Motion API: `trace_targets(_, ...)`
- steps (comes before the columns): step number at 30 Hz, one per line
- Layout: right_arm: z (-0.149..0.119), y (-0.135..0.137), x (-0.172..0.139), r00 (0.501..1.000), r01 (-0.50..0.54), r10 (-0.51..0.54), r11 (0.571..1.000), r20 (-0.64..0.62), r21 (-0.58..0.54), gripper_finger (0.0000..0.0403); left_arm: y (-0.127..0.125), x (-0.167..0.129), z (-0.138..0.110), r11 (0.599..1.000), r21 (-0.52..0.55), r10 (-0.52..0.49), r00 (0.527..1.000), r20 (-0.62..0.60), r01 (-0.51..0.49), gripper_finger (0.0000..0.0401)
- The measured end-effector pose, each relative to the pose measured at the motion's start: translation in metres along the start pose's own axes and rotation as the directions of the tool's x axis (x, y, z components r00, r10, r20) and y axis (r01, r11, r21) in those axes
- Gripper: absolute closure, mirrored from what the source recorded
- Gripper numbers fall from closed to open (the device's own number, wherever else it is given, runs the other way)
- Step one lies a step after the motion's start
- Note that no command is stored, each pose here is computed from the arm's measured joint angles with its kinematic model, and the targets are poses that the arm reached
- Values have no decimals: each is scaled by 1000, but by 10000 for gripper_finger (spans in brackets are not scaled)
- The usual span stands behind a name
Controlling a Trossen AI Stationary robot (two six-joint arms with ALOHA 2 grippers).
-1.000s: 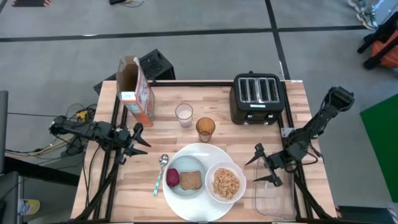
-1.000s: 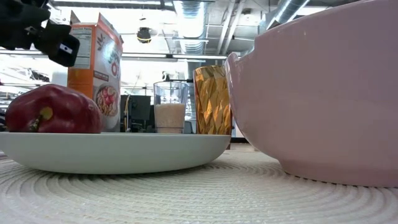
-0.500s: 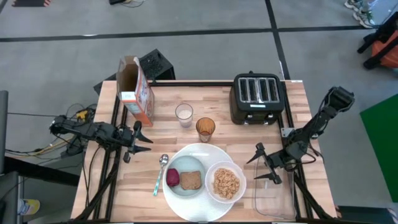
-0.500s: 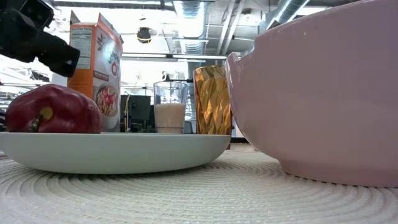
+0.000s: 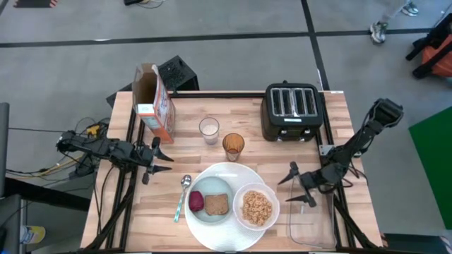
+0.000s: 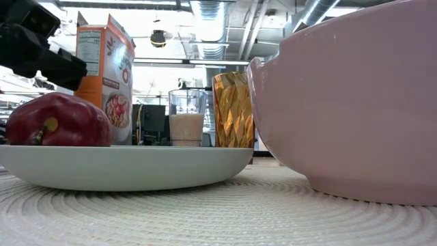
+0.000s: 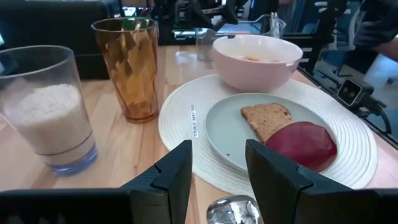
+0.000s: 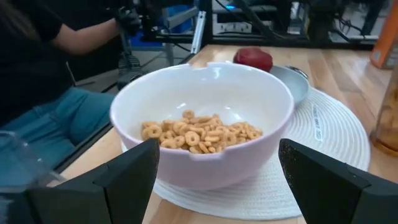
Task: Arrange a breakfast setting
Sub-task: Return to Home Position
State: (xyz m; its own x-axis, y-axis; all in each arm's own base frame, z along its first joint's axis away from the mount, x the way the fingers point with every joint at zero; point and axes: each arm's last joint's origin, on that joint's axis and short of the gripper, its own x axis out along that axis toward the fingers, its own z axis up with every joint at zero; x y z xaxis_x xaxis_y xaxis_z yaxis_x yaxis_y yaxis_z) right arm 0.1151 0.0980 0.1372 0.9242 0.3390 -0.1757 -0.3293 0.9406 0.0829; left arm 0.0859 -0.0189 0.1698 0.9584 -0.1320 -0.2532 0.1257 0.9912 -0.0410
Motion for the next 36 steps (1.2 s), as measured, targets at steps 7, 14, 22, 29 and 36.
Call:
trace_targets(7,-4,-4,1,999,27,-27,1000,-43,-6,49,0,0,-2,996,-90,2,1000,-24,-4,264)
trace_targets(14,-10,-5,0,995,30,-33,999,-94,-29,49,1,0,-5,967,-251,32,998,-57,-46,264)
trace_targets(22,-9,-5,-1,995,29,-32,999,-94,-29,49,1,0,-5,972,-230,31,998,-57,-44,264)
trace_targets(29,-8,-6,-2,995,29,-31,999,-91,-28,49,1,0,-5,971,-234,31,998,-57,-44,264)
trace_targets(36,-3,-13,-10,995,58,-60,998,-86,-21,49,1,0,-6,971,-235,31,998,-58,-44,264)
